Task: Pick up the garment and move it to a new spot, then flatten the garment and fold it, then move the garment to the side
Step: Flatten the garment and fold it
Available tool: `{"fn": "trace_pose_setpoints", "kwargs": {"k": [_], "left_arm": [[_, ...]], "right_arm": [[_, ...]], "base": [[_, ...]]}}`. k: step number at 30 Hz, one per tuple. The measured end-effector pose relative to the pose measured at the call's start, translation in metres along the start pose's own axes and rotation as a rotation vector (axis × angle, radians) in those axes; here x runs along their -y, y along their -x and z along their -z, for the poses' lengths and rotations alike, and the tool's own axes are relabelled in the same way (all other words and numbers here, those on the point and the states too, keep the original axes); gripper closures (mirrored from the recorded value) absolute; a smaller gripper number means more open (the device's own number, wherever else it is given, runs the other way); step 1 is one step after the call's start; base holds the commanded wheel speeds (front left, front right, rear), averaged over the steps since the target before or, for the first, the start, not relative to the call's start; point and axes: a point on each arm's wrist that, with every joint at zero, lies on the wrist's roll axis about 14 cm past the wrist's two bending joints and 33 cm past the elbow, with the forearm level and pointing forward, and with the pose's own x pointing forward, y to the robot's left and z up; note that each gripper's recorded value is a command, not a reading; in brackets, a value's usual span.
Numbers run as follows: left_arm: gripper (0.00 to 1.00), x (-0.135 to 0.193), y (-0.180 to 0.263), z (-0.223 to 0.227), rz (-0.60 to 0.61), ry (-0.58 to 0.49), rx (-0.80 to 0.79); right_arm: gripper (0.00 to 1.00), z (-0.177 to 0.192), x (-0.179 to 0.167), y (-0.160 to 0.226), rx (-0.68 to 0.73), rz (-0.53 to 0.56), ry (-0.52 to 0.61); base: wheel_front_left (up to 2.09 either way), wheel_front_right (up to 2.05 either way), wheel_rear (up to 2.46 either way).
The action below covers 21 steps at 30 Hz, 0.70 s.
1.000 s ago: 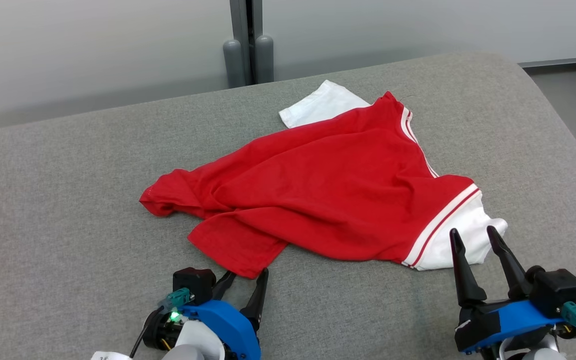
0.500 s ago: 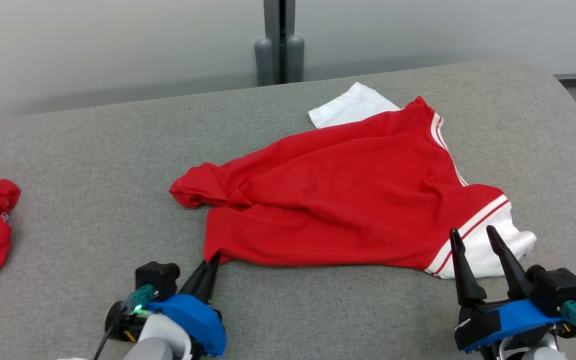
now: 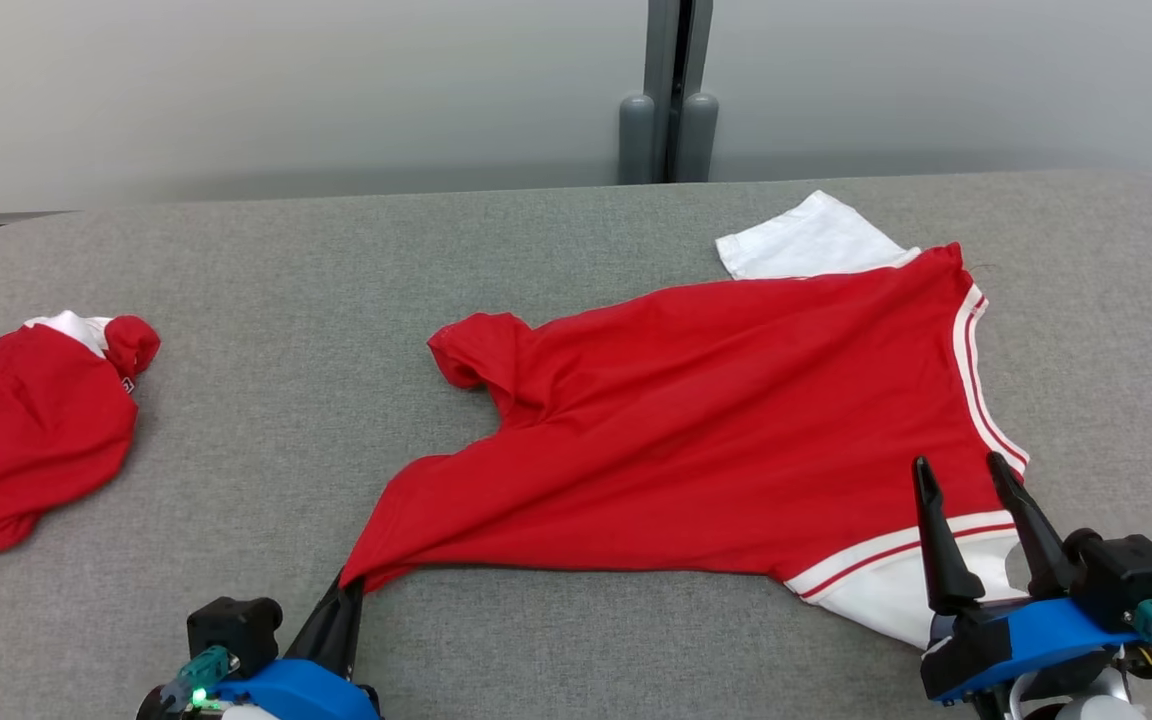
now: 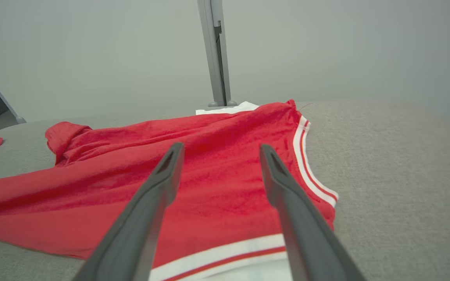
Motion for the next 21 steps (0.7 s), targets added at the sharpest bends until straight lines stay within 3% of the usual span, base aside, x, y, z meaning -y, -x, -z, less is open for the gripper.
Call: {"fn": "trace_pose_setpoints", "kwargs": {"k": [1, 2, 11, 21], "left_arm": [[0.73, 0.0, 0.003, 0.0, -0.004, 0.004, 0.003], [0.0, -0.001, 0.004, 0.001, -0.013, 0.005, 0.005], [0.0, -0.008, 0.016, -0.015, -0.055, 0.01, 0.112], [0.0, -0.004, 0.025, -0.1, -0.053, -0.025, 0.429]], "right_arm": [[0.0, -0.001, -0.002, -0.001, 0.002, -0.005, 0.001], [0.0, -0.002, -0.003, -0.001, 0.004, -0.009, 0.001], [0.0, -0.011, -0.004, 0.001, 0.024, -0.012, 0.006], [0.0, -0.021, 0.007, 0.007, 0.056, 0.02, 0.01]], "base": [[0.0, 0.0, 0.0], [0.0, 0.0, 0.0], [0.0, 0.0, 0.0], [0.0, 0.0, 0.0]]}}
